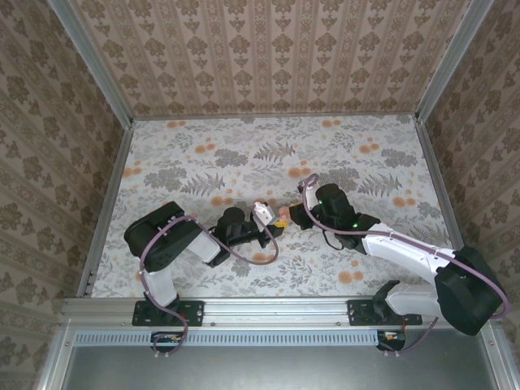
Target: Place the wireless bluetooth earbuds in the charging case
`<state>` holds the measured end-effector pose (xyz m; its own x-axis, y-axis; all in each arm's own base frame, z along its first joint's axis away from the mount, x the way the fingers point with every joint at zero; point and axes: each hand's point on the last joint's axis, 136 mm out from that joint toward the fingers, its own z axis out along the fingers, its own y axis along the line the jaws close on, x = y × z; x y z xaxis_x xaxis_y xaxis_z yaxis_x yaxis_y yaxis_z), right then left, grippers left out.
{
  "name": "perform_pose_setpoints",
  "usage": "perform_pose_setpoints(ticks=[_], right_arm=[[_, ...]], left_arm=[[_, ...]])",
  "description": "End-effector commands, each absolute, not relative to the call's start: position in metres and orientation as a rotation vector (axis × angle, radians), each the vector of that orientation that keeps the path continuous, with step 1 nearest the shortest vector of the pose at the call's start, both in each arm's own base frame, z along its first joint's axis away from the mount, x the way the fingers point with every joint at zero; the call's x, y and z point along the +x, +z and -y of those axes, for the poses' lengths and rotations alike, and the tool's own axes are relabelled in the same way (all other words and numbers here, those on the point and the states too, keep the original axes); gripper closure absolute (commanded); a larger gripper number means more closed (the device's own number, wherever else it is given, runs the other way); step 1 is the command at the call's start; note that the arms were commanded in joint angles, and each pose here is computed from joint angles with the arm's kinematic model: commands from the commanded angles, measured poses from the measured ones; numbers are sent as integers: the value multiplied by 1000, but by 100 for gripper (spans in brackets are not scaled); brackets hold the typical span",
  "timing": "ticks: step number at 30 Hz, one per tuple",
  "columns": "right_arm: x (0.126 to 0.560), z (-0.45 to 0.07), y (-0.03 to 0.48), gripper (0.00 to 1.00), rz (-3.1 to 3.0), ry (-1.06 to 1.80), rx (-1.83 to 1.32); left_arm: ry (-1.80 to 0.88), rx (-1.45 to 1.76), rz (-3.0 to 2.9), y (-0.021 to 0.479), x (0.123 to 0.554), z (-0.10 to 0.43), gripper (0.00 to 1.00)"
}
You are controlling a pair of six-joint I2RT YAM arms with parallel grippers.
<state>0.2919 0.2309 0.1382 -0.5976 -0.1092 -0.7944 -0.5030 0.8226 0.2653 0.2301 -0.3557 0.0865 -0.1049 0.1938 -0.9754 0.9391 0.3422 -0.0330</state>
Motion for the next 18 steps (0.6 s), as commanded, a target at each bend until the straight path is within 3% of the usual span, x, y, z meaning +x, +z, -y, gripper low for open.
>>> perform_pose_setpoints(ticks=[1, 18], right_arm=[[291, -235, 134, 79, -2174, 618, -440], [292, -242, 137, 79, -2141, 626, -448]], left_arm=[[-931, 1004, -1468, 121, 235, 361, 89], [-937, 982, -1445, 134, 237, 358, 89]])
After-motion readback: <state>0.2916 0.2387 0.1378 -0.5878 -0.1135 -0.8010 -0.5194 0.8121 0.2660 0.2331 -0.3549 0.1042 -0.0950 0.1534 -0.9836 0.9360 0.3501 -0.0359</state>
